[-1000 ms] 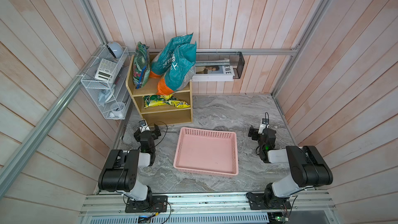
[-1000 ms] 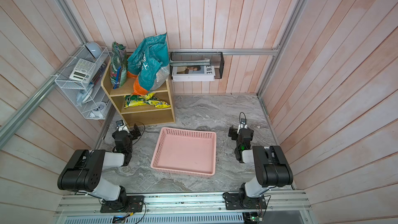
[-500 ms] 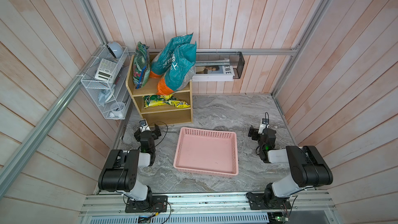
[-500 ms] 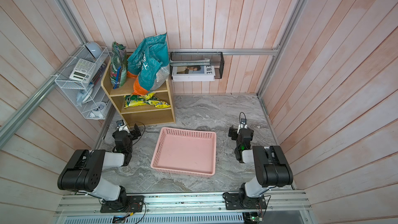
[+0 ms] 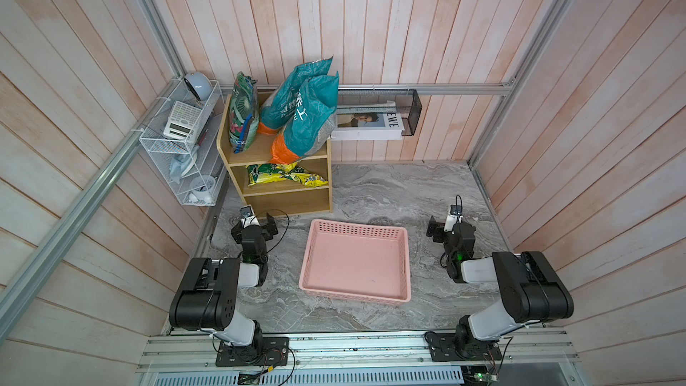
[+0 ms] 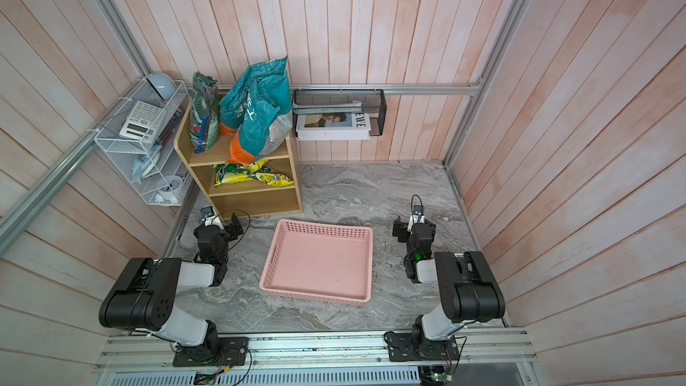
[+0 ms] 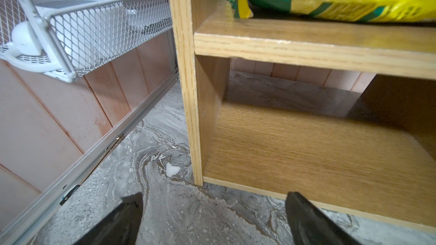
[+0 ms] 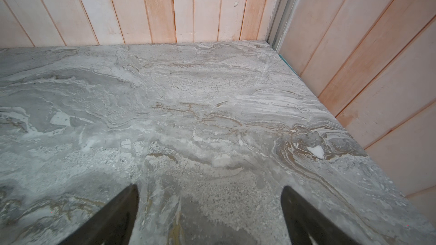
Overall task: Take down the fertilizer bag from the shelf
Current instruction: Pick up the fertilizer bag from the shelf.
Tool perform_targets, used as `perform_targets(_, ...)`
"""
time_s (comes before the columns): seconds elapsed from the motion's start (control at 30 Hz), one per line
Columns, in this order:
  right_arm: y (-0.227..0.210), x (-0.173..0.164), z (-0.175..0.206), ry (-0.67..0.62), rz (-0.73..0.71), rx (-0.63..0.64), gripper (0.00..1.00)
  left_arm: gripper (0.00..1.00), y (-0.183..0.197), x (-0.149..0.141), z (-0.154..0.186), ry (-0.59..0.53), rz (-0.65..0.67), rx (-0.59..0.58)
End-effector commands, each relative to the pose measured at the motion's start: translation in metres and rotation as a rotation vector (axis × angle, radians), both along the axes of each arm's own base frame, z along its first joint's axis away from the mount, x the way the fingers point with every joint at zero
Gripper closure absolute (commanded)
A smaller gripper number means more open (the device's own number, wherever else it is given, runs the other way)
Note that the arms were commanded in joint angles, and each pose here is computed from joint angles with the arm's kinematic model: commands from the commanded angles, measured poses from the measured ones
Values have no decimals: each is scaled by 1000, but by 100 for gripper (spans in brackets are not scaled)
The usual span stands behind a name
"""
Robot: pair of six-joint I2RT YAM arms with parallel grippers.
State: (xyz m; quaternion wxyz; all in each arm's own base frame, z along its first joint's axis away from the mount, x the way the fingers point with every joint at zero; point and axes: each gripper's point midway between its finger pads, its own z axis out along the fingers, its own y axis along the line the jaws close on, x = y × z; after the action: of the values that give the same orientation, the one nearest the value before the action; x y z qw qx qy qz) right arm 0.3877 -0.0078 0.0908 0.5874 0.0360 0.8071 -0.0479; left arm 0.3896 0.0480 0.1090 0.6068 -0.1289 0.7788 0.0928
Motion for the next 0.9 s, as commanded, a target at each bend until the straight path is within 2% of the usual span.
perform_targets(0.0, 8, -4, 14, -68, 18, -40, 2, 0, -5, 2, 7, -25, -24, 9)
perform_targets(0.07, 2, -3, 24, -56, -47, -68, 2, 0, -8, -1, 11, -44, -40, 20)
perform_targets(0.13, -2, 7, 39, 49, -80, -79, 2, 0, -6, 3, 17, -10, -20, 20)
perform_targets(0.2, 1, 14, 65, 88, -89, -88, 2, 0, -3, 6, 27, 54, 14, 20)
perform_targets(0.27, 15, 14, 99, 8, -54, 8, 2, 0, 0, 6, 47, 87, 45, -17)
perform_targets(0.33, 34, 11, 136, -133, 26, 133, 2, 0, -12, 1, 65, -8, -23, -41)
perform_targets(0.37, 41, 10, 150, -193, 55, 184, 2, 0, -12, -4, 73, -49, -15, -39)
perform_targets(0.43, 56, 10, 180, -291, 110, 264, 2, 0, -2, -17, 91, -96, 72, -71)
perform_targets(0.47, 69, 10, 196, -299, 166, 295, 2, 0, 6, -25, 105, -112, 130, -106)
perform_targets(0.5, 82, 9, 211, -299, 213, 311, 2, 0, 11, -32, 118, -119, 173, -153)
perform_targets(0.57, 105, 4, 236, -279, 263, 315, 2, 0, 9, -42, 145, -131, 178, -240)
perform_targets(0.7, 152, -21, 286, -309, 376, 289, 2, 0, -15, -66, 217, -242, 34, -400)
perform_targets(0.77, 167, -38, 313, -355, 415, 289, 2, 0, -17, -80, 254, -285, 13, -432)
perform_targets(0.87, 186, -63, 361, -423, 478, 293, 2, 0, -11, -99, 288, -321, 42, -467)
